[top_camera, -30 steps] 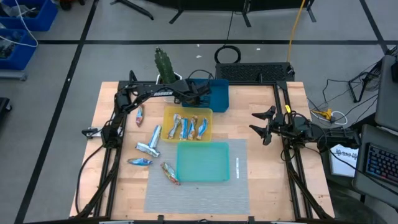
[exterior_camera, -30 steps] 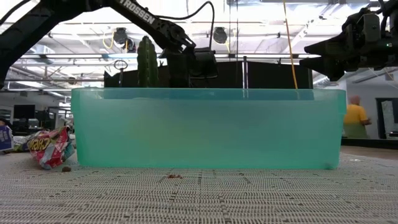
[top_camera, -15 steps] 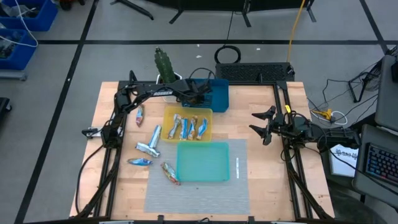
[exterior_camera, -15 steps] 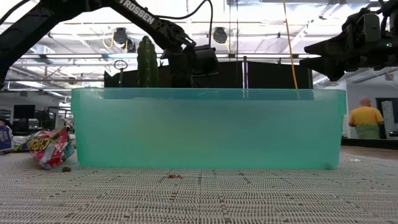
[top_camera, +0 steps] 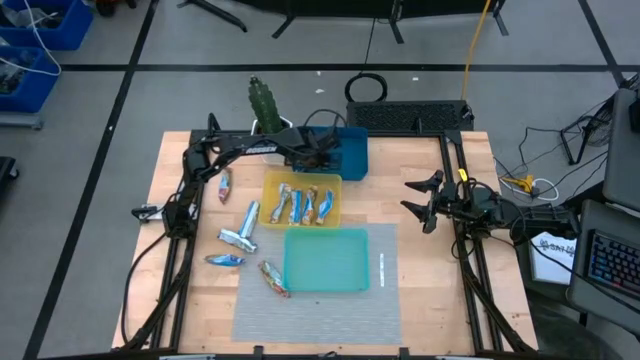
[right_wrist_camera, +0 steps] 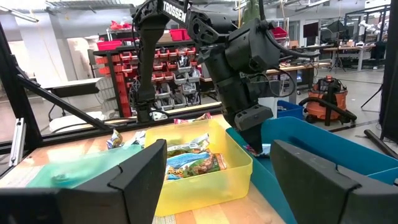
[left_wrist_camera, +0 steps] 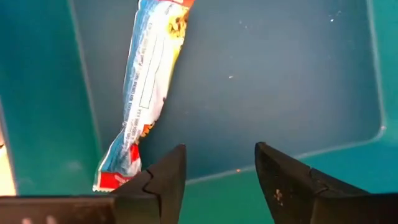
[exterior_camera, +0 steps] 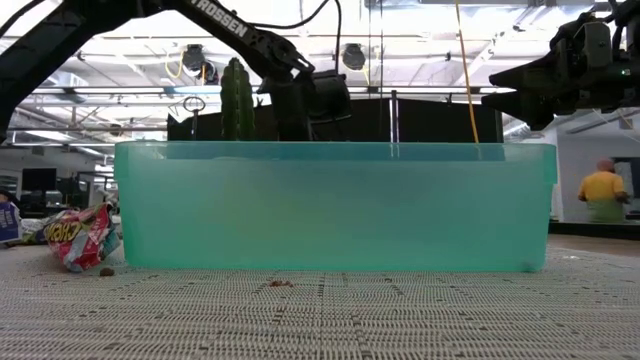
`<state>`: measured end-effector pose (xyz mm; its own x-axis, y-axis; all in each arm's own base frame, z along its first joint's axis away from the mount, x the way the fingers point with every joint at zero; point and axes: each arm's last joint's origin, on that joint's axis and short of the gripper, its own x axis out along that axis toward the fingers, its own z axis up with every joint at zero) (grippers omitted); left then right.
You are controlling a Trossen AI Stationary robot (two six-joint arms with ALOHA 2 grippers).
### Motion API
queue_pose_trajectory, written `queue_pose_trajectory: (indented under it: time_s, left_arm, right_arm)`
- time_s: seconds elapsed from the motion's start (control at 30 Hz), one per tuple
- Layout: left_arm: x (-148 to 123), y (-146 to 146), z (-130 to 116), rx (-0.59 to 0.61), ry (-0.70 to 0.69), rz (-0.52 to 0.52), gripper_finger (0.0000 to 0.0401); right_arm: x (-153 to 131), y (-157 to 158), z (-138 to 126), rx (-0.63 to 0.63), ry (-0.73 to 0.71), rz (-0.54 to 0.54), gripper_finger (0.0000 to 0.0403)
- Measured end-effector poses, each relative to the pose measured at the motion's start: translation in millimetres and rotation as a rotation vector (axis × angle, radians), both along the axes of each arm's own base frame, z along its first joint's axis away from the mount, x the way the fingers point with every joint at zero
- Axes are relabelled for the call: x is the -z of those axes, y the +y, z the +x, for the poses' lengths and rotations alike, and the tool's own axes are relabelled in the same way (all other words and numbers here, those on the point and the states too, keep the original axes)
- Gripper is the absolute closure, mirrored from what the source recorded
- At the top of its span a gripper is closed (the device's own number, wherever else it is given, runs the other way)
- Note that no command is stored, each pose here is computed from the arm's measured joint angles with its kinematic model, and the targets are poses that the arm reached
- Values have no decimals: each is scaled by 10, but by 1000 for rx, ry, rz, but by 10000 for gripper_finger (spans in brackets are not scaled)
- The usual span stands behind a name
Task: Pick and place Granola Bars by type
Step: Put the red granola bar into the blue bin
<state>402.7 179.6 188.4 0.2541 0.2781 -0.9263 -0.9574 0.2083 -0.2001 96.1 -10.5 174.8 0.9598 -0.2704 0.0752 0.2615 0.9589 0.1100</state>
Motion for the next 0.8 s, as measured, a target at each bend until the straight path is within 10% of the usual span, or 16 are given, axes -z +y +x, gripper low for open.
queue_pose_trajectory:
  time_s: [0.37, 0.8]
  left_arm:
    - [-425, -47, -76, 39, -53, 141, 221]
    - [-1098, -393, -216, 373, -107, 321, 164]
  right_arm:
    - [0, 0, 0, 0, 0, 0, 124]
    - [0, 0, 0, 0, 0, 0, 124]
